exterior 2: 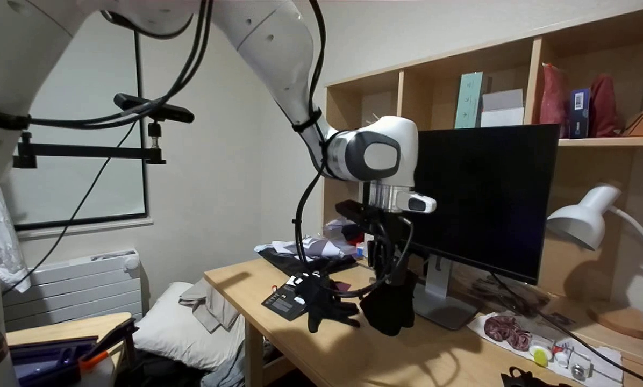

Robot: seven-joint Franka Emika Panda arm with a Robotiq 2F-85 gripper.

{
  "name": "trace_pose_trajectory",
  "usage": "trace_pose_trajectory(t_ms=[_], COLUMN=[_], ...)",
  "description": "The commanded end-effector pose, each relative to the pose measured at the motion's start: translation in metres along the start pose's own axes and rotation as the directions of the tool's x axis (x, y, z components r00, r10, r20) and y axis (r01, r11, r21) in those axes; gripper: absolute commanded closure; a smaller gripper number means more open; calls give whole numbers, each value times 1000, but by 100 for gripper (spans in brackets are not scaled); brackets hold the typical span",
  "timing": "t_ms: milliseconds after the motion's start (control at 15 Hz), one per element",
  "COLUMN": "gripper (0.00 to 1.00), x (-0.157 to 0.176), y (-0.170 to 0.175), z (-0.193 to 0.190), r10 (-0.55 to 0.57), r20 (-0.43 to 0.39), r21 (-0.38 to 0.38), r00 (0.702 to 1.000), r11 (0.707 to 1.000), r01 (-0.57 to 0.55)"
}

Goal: Move the black glove on the right to the left side of the desk

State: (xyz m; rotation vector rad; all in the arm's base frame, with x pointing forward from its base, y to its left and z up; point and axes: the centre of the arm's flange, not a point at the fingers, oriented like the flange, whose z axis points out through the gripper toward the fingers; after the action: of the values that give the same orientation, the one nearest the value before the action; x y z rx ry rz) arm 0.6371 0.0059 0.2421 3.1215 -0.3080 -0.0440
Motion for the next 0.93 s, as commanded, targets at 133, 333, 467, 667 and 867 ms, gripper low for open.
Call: trace_pose_trajectory(t_ms=[133, 333, 467, 667, 867], gripper=[93, 93, 92, 93, 92], x=[38, 48, 53, 58, 59], y=[-20, -26, -30, -36, -37], z=[33, 36, 35, 32, 41], r10=[187, 278, 337, 421, 453], r20=[-146, -204, -250, -325, -420], r21=[200, 317, 394, 502, 580], r00=[972, 939, 907, 847, 787], r11=[967, 926, 892, 836, 801], r01=[-156, -206, -223, -223, -151])
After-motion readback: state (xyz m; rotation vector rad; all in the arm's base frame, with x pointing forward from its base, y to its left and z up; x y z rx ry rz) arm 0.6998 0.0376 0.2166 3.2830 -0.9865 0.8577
